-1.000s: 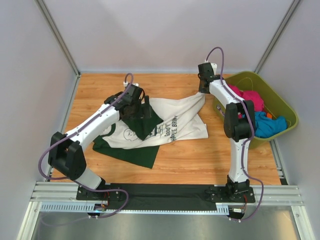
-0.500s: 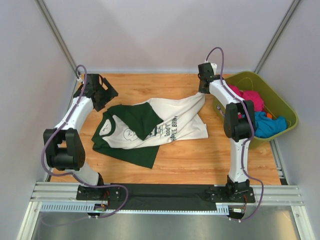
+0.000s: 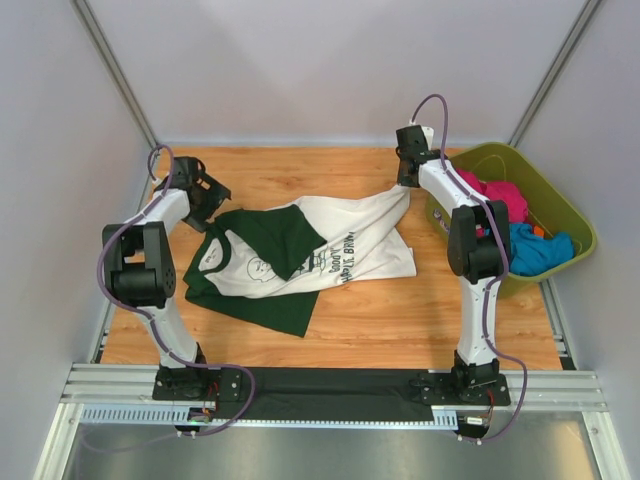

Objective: Fold and stack the t-shirts
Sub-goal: Flatten the tshirt out

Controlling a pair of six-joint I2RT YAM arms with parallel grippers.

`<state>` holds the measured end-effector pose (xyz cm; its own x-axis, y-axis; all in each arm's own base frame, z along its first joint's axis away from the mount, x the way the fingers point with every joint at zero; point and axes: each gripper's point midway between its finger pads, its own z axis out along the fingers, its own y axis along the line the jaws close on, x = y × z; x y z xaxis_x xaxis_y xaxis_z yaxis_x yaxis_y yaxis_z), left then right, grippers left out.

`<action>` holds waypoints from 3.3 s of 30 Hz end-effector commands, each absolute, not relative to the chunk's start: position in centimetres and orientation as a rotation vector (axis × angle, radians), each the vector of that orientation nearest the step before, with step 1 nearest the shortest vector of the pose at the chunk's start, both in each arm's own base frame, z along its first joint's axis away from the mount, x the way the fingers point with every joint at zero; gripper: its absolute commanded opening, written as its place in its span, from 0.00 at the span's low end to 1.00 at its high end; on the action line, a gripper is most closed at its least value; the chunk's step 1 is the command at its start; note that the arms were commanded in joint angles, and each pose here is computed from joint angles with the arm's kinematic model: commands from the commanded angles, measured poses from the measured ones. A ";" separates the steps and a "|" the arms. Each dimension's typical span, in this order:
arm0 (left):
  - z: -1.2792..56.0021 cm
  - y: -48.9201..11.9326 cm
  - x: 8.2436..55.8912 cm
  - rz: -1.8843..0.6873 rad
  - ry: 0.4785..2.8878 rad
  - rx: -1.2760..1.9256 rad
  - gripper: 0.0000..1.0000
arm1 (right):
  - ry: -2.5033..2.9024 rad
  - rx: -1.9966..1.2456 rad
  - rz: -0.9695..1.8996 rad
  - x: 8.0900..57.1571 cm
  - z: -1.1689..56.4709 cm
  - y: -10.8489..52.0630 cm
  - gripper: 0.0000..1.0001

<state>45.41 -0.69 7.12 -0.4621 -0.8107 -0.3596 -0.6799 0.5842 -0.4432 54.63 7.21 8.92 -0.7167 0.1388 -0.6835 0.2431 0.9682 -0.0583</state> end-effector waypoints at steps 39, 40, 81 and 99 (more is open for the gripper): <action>41.0 3.4 44.0 -0.111 1.561 -0.349 0.00 | 1.802 0.291 0.052 52.6 38.2 6.8 0.00; 42.2 3.9 42.6 -0.079 1.539 -0.360 0.00 | 1.778 0.283 0.051 52.1 39.4 6.7 0.00; 49.4 1.5 32.4 -0.306 1.569 -0.425 0.00 | 1.432 0.305 0.003 38.2 50.8 1.6 0.00; 37.9 1.7 31.0 -0.265 1.812 -0.503 0.00 | 1.776 0.189 0.052 40.7 40.8 4.7 0.00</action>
<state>29.30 0.95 41.02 -0.1829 -0.4567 -0.8706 -0.1527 0.8880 -0.4337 39.19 3.96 45.51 -0.0601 0.1701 -0.9836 0.1082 0.9807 0.1630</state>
